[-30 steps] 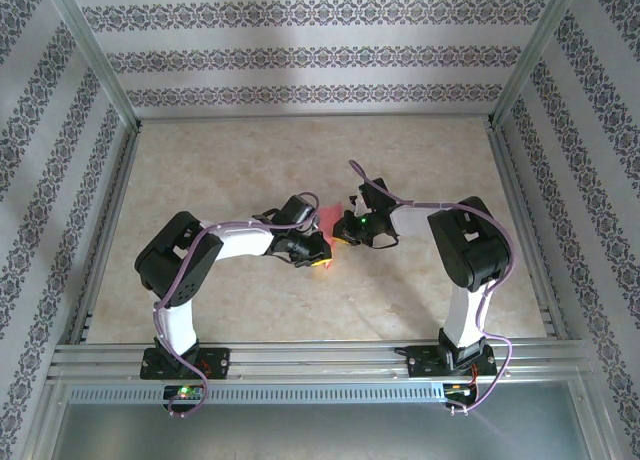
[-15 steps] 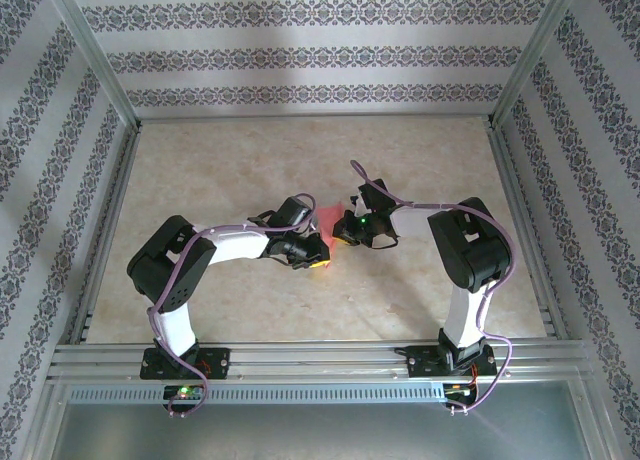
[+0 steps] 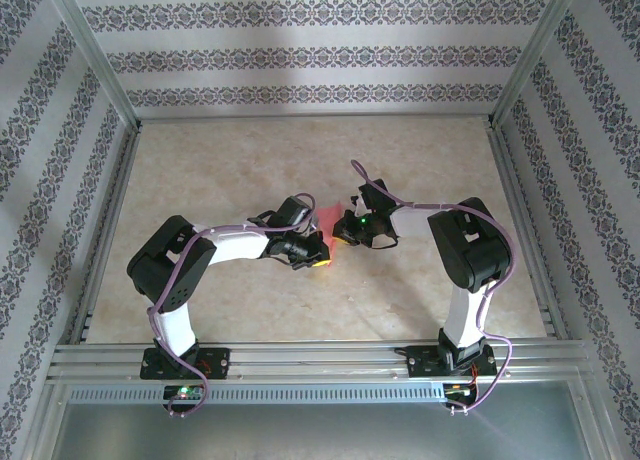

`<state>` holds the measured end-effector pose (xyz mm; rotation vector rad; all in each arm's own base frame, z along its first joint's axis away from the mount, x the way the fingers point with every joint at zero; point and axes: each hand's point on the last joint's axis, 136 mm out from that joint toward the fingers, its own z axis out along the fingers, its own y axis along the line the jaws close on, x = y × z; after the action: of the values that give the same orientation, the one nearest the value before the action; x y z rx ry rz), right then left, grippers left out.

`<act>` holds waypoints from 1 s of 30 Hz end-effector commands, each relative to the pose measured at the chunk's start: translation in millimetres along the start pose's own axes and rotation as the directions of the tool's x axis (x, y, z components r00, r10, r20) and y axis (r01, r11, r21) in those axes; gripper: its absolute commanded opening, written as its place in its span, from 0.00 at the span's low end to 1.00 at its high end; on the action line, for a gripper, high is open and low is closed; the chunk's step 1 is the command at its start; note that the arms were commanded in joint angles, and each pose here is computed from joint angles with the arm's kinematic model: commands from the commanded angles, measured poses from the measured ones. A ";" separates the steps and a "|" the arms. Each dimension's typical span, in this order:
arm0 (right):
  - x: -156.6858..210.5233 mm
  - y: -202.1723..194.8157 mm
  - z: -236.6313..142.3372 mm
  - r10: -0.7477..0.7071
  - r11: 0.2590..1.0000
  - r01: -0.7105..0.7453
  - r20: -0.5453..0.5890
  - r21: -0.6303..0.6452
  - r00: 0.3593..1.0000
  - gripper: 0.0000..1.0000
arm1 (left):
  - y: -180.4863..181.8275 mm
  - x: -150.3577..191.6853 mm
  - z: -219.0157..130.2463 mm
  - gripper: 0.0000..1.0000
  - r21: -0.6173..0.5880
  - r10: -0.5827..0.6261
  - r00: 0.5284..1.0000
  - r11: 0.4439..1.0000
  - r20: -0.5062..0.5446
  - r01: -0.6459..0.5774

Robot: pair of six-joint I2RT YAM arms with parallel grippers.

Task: Fold a paper plane with a square sheet of paper (pick it up from the middle)
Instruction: Fold the wing for the fifth time at the center of the table.

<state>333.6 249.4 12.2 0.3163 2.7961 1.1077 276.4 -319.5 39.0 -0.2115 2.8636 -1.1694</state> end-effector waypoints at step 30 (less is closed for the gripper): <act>10.3 -41.7 1.4 0.100 0.985 -0.102 0.024 0.142 0.995 0.11 | 1.2 0.3 0.7 0.13 0.043 -0.037 0.999 0.998 0.011 0.037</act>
<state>336.0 247.3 13.5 0.3617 2.7783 1.0995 276.3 -320.4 30.4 -0.2836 2.8557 -1.2070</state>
